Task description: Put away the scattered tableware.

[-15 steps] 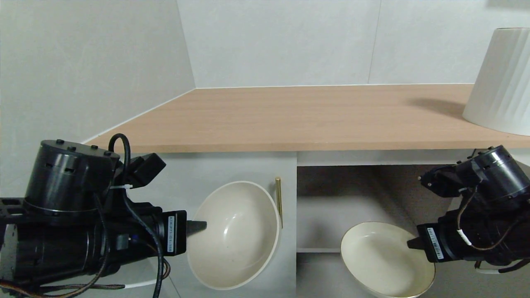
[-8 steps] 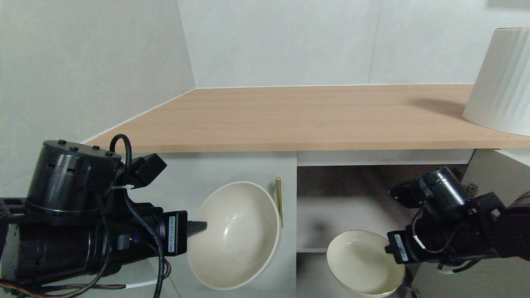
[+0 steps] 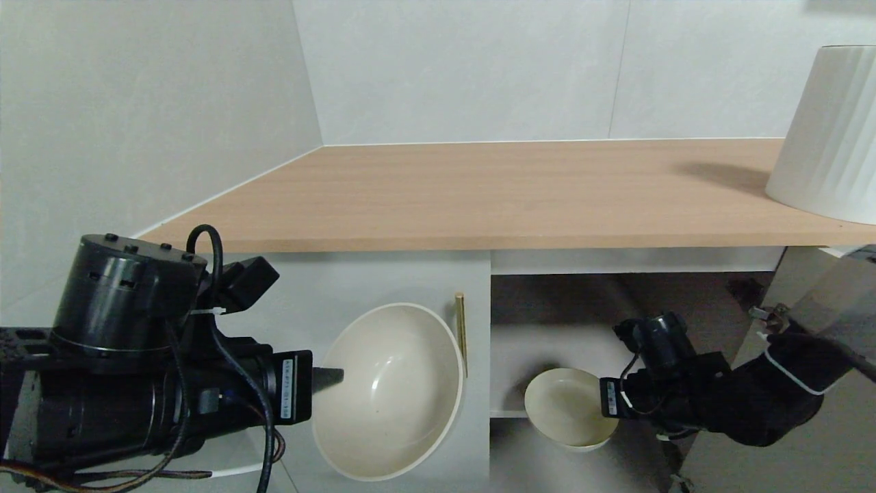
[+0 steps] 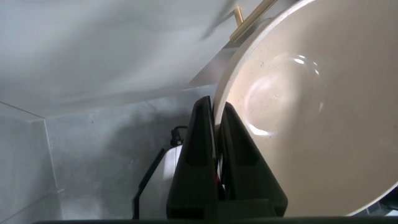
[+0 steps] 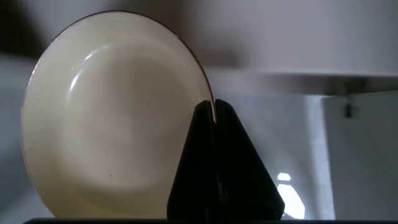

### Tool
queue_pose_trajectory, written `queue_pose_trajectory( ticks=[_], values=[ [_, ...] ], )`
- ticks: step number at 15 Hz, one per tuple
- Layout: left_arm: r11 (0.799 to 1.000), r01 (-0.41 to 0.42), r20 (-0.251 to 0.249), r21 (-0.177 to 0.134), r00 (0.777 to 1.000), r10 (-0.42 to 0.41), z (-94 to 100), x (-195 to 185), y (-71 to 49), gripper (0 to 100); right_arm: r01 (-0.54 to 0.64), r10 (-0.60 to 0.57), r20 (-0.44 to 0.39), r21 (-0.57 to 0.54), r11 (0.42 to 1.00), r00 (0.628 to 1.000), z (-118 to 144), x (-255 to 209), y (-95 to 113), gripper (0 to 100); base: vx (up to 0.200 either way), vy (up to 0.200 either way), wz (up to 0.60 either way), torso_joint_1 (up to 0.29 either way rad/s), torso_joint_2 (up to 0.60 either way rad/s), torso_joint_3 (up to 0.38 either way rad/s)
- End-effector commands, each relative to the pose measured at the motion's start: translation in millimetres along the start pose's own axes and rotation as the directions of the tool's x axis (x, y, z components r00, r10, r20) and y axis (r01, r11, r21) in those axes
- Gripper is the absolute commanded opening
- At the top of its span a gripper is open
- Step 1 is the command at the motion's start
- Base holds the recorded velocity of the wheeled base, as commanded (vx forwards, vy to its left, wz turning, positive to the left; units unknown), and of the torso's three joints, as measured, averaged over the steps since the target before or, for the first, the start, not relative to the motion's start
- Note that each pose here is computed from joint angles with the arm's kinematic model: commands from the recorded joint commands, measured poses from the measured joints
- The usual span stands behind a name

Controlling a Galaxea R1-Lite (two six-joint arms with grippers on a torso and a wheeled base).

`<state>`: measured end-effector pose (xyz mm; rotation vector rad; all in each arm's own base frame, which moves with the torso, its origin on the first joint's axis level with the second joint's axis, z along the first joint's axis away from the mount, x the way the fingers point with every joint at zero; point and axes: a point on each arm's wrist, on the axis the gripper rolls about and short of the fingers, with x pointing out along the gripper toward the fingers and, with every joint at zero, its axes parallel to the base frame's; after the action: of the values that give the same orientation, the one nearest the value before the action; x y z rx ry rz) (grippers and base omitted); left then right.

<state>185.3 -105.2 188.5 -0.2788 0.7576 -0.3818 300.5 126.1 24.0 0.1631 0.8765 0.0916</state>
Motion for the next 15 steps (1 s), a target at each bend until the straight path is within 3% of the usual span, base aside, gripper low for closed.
queue_pose_trajectory(
  ticks=[1,6,15],
  values=[
    [1.000,-0.001,-0.002,-0.001,1.000,0.001,0.0,1,0.1,0,0.068,-0.068,-0.036,0.002,0.998,0.997,-20,36,-9,0,0.000,0.000,0.00,0.000,0.00,0.000],
    [1.000,-0.003,-0.008,0.000,1.000,0.003,-0.4,3,0.0,0,0.126,-0.129,0.059,0.062,0.990,0.990,-13,59,-18,0,0.000,0.000,0.00,0.000,0.00,0.000],
    [1.000,-0.001,-0.009,0.002,1.000,0.001,-0.7,3,-0.6,0,0.166,-0.193,0.143,0.181,0.969,0.971,13,81,-23,0,0.000,0.000,0.00,0.000,0.00,0.000]
  ],
)
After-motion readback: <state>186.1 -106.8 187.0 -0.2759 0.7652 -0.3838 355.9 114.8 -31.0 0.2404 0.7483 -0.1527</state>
